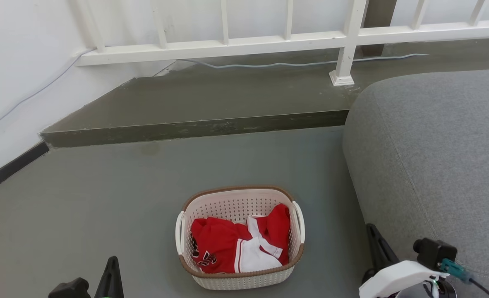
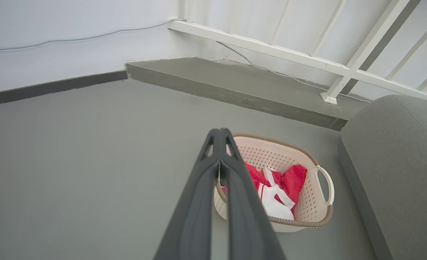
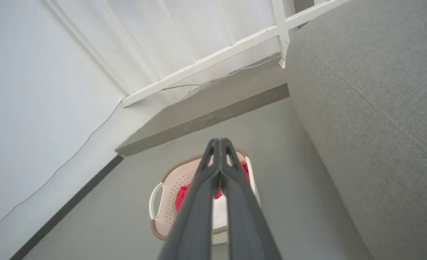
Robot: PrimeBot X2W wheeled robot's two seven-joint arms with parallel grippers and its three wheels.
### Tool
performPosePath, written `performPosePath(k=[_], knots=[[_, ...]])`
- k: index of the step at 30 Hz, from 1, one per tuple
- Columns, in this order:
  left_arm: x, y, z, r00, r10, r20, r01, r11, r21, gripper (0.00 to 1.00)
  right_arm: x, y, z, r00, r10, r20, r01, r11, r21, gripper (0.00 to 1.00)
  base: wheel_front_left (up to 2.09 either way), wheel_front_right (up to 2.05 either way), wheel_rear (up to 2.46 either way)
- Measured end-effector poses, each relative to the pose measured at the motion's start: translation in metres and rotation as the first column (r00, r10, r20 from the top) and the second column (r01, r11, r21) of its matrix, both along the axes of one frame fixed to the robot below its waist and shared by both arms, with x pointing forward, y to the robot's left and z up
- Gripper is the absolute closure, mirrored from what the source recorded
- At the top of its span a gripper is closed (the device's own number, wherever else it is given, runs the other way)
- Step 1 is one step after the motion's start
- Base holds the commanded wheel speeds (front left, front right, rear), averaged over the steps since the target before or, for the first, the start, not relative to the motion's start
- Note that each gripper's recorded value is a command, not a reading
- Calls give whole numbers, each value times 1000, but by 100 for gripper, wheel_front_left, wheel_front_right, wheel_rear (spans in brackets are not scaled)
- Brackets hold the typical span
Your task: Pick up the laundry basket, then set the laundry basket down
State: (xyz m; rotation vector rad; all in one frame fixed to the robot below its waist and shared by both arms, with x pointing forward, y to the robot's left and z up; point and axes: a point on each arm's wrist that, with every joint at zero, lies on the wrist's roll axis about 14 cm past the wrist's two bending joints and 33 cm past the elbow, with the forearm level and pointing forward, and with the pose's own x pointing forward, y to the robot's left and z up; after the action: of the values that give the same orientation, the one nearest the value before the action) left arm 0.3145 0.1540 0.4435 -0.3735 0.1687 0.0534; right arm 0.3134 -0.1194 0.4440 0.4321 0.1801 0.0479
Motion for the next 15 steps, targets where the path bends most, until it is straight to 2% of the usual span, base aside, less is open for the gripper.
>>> performPosePath(k=[15], knots=[[4, 6, -5, 998, 32, -45, -39, 985, -169, 100, 5, -13, -4, 997, -56, -58, 64, 986, 155, 100, 0, 0, 0]])
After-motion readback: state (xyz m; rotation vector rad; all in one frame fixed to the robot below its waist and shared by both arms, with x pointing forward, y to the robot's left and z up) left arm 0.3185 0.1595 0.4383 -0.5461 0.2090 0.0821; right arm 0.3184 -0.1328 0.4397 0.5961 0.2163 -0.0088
